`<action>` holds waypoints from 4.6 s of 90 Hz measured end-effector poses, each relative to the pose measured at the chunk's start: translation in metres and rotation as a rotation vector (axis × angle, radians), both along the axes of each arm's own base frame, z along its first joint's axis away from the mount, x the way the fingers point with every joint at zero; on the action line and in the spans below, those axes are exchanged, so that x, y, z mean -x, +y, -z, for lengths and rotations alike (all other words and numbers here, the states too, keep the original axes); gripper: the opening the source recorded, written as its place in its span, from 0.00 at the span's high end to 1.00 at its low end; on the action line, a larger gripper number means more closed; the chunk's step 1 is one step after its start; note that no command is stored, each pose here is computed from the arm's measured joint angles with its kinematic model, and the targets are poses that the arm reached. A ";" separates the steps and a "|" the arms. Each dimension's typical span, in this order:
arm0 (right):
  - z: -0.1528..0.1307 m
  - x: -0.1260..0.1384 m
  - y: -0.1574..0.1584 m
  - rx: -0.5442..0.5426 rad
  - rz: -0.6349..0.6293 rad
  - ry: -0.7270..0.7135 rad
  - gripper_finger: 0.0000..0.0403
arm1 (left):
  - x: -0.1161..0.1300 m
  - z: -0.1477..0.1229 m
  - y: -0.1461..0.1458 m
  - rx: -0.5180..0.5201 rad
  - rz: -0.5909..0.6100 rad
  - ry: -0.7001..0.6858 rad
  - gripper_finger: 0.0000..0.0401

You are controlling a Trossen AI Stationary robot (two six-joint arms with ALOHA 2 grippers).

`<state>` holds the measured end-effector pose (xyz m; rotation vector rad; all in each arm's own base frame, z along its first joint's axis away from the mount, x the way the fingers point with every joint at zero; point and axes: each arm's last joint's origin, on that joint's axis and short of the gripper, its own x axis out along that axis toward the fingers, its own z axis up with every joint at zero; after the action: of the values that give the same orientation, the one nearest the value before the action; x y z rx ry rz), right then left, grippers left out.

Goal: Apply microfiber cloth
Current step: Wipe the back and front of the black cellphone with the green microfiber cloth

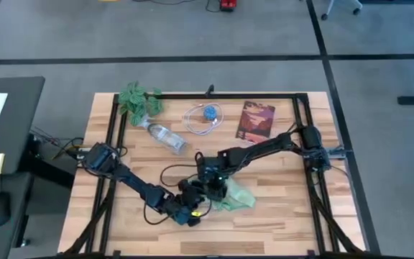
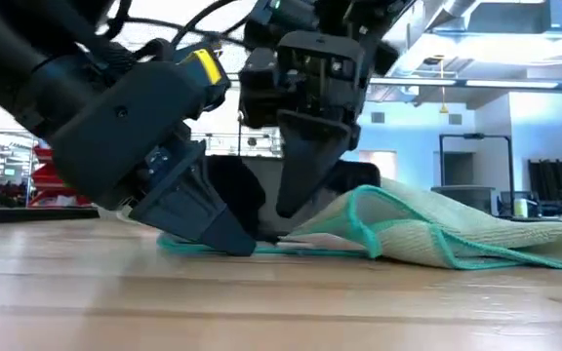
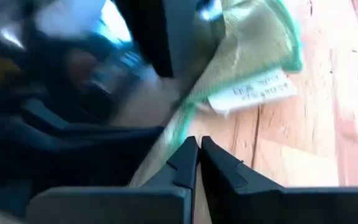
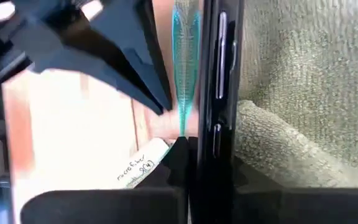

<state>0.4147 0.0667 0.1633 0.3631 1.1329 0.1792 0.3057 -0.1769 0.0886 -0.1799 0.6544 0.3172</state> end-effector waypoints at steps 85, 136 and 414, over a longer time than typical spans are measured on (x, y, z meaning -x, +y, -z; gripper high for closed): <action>-0.016 0.117 0.018 -0.003 0.290 -0.439 0.97 | 0.013 -0.037 -0.001 -0.088 0.015 0.006 0.82; 0.022 0.094 0.029 0.064 0.245 -0.489 0.96 | 0.021 -0.079 0.013 -0.125 -0.139 -0.149 0.63; -0.017 0.176 0.049 0.302 0.626 -0.619 0.96 | -0.030 -0.048 0.016 -0.568 0.107 0.340 0.97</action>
<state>0.2391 0.1159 0.1802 0.3426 0.3885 -0.4070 0.3359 -0.1613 0.1367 0.4596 0.8796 0.4226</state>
